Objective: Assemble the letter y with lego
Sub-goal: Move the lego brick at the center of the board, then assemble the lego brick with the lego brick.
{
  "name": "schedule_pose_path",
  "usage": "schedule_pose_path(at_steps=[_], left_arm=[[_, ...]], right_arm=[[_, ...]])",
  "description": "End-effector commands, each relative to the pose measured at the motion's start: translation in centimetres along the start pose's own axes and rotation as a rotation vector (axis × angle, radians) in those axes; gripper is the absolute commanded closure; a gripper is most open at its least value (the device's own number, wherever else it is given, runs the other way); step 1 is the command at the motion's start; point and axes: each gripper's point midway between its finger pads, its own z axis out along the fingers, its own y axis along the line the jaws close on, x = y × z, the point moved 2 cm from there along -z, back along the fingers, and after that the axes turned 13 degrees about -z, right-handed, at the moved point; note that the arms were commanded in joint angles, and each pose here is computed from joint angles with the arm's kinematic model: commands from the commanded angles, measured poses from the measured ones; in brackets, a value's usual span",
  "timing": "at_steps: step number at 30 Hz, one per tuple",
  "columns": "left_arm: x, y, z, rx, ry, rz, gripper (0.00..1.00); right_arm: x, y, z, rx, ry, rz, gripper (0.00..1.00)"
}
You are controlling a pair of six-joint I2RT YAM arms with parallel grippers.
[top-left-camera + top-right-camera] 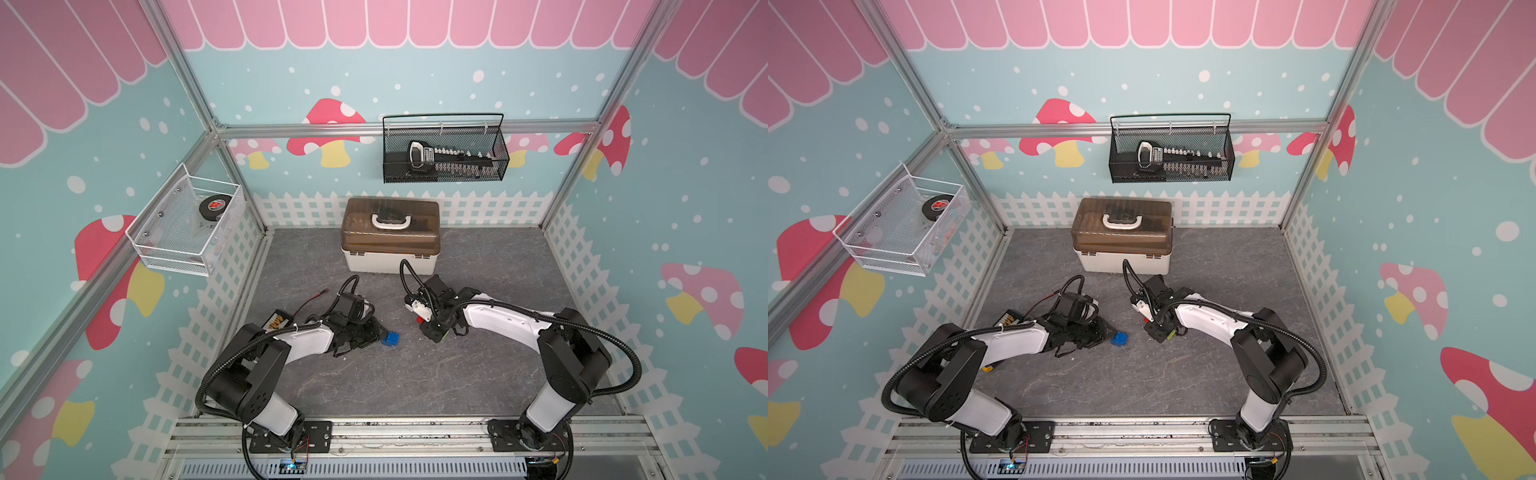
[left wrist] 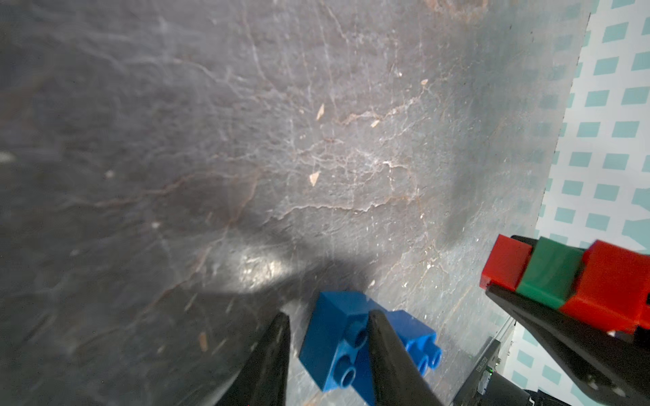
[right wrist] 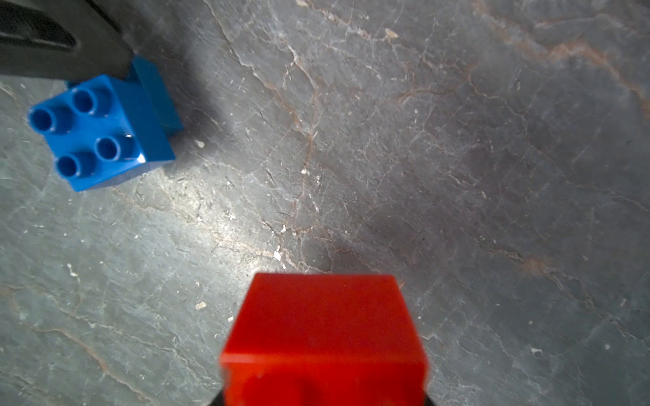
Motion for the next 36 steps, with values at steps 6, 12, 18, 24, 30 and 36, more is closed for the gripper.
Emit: schedule_pose_path(at_steps=[6, 12, 18, 24, 30, 36], left_arm=[[-0.5, -0.2, -2.3, -0.003, -0.062, 0.014, 0.59], [0.2, -0.8, -3.1, 0.037, -0.042, 0.050, 0.54], [1.2, -1.2, -3.1, 0.094, 0.005, 0.095, 0.46], [1.6, -1.7, -2.6, 0.146, 0.027, 0.100, 0.45], [2.0, -1.7, -2.3, 0.150, 0.048, 0.107, 0.46], [2.2, -0.3, -1.9, 0.095, 0.050, 0.092, 0.48]], right_arm=[[0.5, 1.4, 1.3, -0.037, 0.081, -0.055, 0.68], [0.5, 1.6, 2.0, -0.039, 0.102, -0.065, 0.68], [0.6, 1.7, 2.1, -0.036, 0.110, -0.066, 0.63], [0.9, 1.8, 2.2, -0.033, 0.113, -0.059, 0.56], [0.8, 1.8, 1.8, -0.032, 0.105, -0.057, 0.56], [0.9, 1.8, 1.4, -0.031, 0.105, -0.057, 0.56]])
